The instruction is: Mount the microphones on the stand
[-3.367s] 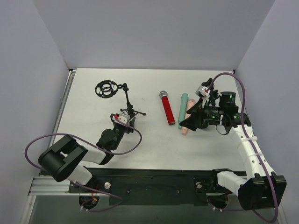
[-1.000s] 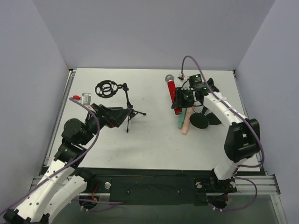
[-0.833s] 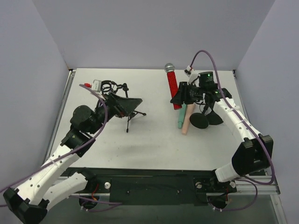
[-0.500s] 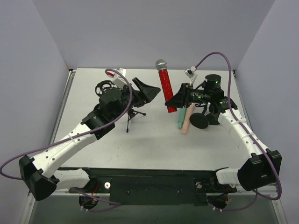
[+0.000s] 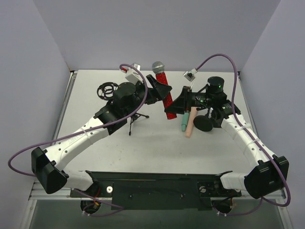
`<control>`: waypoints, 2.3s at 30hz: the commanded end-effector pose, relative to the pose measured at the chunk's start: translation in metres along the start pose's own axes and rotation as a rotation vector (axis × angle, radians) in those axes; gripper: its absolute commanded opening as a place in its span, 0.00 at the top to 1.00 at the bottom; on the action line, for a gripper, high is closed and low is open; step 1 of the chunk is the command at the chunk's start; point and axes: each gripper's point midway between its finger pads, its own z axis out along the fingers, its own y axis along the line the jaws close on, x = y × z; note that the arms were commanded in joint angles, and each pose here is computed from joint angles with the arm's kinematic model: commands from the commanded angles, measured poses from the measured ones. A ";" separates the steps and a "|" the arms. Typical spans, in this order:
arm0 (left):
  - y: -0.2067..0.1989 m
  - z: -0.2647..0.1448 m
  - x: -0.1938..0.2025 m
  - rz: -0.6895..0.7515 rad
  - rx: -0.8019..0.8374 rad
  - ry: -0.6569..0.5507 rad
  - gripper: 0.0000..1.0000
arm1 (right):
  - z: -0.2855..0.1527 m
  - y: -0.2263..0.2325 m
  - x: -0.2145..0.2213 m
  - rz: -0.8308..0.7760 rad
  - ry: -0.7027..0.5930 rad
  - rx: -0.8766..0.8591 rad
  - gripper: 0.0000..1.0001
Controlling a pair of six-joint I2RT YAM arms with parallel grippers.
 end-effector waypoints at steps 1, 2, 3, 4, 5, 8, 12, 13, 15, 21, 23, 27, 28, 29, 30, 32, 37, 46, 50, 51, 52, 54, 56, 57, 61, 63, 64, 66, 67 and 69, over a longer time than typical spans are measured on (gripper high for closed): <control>-0.028 -0.010 -0.019 0.029 0.129 -0.074 0.17 | 0.000 0.023 -0.002 -0.109 0.015 -0.096 1.00; -0.027 -0.011 -0.021 0.044 0.125 -0.083 0.16 | 0.001 0.027 -0.001 -0.156 0.027 -0.113 1.00; -0.025 -0.010 -0.023 0.050 0.114 -0.094 0.16 | 0.000 0.026 0.009 -0.129 0.063 -0.106 1.00; -0.019 -0.008 -0.021 0.079 0.092 -0.089 0.16 | -0.002 0.029 0.011 -0.218 0.088 -0.114 1.00; -0.021 -0.008 -0.025 0.090 0.086 -0.097 0.18 | -0.006 0.027 0.032 -0.141 0.165 -0.099 1.00; -0.022 -0.005 -0.031 0.148 0.058 -0.086 0.21 | -0.017 0.031 0.048 -0.235 0.267 -0.126 1.00; -0.014 -0.008 -0.028 0.154 0.050 -0.052 0.27 | -0.018 0.026 0.052 -0.270 0.289 -0.124 1.00; -0.014 -0.009 -0.028 0.150 0.064 -0.040 0.29 | -0.018 0.025 0.052 -0.274 0.290 -0.121 1.00; -0.016 -0.012 -0.026 0.129 0.087 -0.023 0.34 | -0.018 0.021 0.053 -0.275 0.294 -0.103 1.00; -0.030 -0.022 -0.022 0.087 0.198 -0.001 0.34 | -0.014 0.007 0.050 -0.236 0.293 -0.036 1.00; -0.034 -0.025 -0.018 0.083 0.235 0.013 0.30 | -0.010 0.002 0.046 -0.216 0.269 -0.016 1.00; -0.038 -0.027 -0.009 0.085 0.270 0.054 0.28 | -0.007 -0.001 0.037 -0.210 0.227 -0.003 1.00; -0.039 -0.029 -0.008 0.086 0.279 0.062 0.29 | -0.007 -0.001 0.038 -0.207 0.227 -0.001 1.00; -0.037 -0.027 -0.005 0.083 0.276 0.070 0.30 | -0.007 -0.002 0.036 -0.207 0.222 0.001 1.00; -0.037 -0.028 -0.003 0.083 0.282 0.077 0.33 | -0.007 -0.002 0.035 -0.202 0.219 0.003 1.00; -0.037 -0.027 -0.003 0.077 0.286 0.071 0.37 | -0.007 -0.003 0.036 -0.200 0.219 0.005 1.00; -0.038 -0.024 -0.013 0.084 0.282 0.031 0.43 | -0.007 -0.001 0.036 -0.200 0.219 -0.008 1.00; -0.049 -0.050 -0.042 0.177 0.365 -0.081 1.00 | -0.022 0.002 0.036 -0.230 0.235 -0.016 0.25; -0.041 -0.082 -0.073 0.318 0.301 -0.159 1.00 | -0.040 -0.016 0.027 -0.254 0.216 0.123 0.10; -0.030 -0.088 -0.084 0.340 0.240 -0.177 1.00 | -0.042 -0.020 0.025 -0.257 0.212 0.153 0.09; -0.036 -0.103 -0.098 0.383 0.235 -0.217 1.00 | -0.049 -0.035 0.021 -0.260 0.208 0.233 0.09; -0.025 -0.122 -0.120 0.446 0.155 -0.261 1.00 | -0.061 -0.063 0.013 -0.265 0.189 0.384 0.09; -0.021 -0.139 -0.146 0.542 0.067 -0.337 1.00 | -0.072 -0.087 0.009 -0.240 0.178 0.489 0.09; -0.014 -0.144 -0.160 0.558 -0.005 -0.385 1.00 | -0.078 -0.096 0.008 -0.224 0.173 0.525 0.10; -0.003 -0.158 -0.206 0.680 -0.173 -0.494 1.00 | -0.088 -0.108 0.017 -0.218 0.189 0.588 0.10; 0.003 -0.156 -0.224 0.723 -0.241 -0.515 1.00 | -0.089 -0.108 0.025 -0.230 0.183 0.591 0.10; 0.010 -0.152 -0.234 0.744 -0.289 -0.519 1.00 | -0.090 -0.105 0.020 -0.265 0.154 0.592 0.10; 0.022 -0.147 -0.248 0.761 -0.341 -0.524 1.00 | -0.093 -0.107 0.029 -0.294 0.142 0.601 0.10; 0.027 -0.146 -0.252 0.761 -0.357 -0.527 1.00 | -0.095 -0.113 0.042 -0.285 0.160 0.614 0.10; 0.034 -0.139 -0.260 0.748 -0.357 -0.523 1.00 | -0.096 -0.117 0.059 -0.306 0.158 0.601 0.09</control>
